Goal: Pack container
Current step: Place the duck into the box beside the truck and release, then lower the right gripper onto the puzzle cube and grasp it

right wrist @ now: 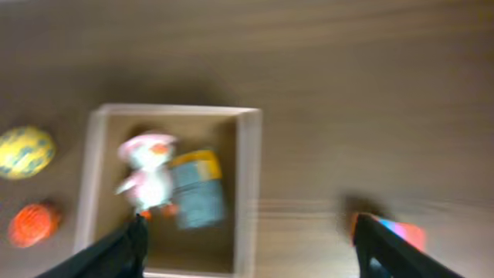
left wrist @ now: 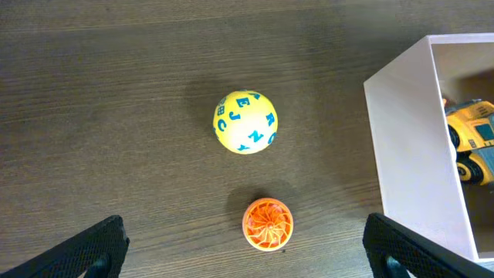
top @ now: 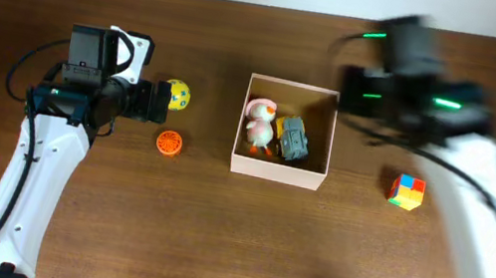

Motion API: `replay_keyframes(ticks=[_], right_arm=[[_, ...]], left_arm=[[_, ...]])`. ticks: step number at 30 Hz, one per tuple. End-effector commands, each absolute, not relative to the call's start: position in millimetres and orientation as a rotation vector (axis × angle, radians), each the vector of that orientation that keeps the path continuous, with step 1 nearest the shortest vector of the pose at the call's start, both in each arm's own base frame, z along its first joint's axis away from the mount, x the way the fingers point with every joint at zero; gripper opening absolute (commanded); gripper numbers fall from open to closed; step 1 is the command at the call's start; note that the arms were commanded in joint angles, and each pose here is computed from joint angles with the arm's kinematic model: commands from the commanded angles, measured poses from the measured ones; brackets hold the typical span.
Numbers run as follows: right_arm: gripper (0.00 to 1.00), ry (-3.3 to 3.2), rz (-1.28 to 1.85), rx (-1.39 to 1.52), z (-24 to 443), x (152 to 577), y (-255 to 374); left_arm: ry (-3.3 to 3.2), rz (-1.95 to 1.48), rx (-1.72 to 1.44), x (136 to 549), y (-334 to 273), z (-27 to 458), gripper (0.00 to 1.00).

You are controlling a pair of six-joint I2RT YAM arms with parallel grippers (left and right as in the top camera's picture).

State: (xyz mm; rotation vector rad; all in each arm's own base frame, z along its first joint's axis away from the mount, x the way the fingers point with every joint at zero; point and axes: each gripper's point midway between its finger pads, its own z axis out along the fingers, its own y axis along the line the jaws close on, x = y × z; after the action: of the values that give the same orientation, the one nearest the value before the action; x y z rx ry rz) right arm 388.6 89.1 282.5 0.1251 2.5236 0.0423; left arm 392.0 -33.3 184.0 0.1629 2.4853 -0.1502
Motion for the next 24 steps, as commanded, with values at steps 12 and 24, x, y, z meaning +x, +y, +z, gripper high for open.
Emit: replay_keyframes(ticks=[12,24], right_arm=[[0.8,2.964,-0.081,0.451,148.0,333.6,-47.1],[0.8,3.012,-0.073,0.528,47.1,314.0,-57.6]], left_arm=[[2.471,-0.153,0.154,396.2,-34.1,190.4,0.99],[2.471,-0.153,0.154,396.2,-34.1,190.4,0.99]])
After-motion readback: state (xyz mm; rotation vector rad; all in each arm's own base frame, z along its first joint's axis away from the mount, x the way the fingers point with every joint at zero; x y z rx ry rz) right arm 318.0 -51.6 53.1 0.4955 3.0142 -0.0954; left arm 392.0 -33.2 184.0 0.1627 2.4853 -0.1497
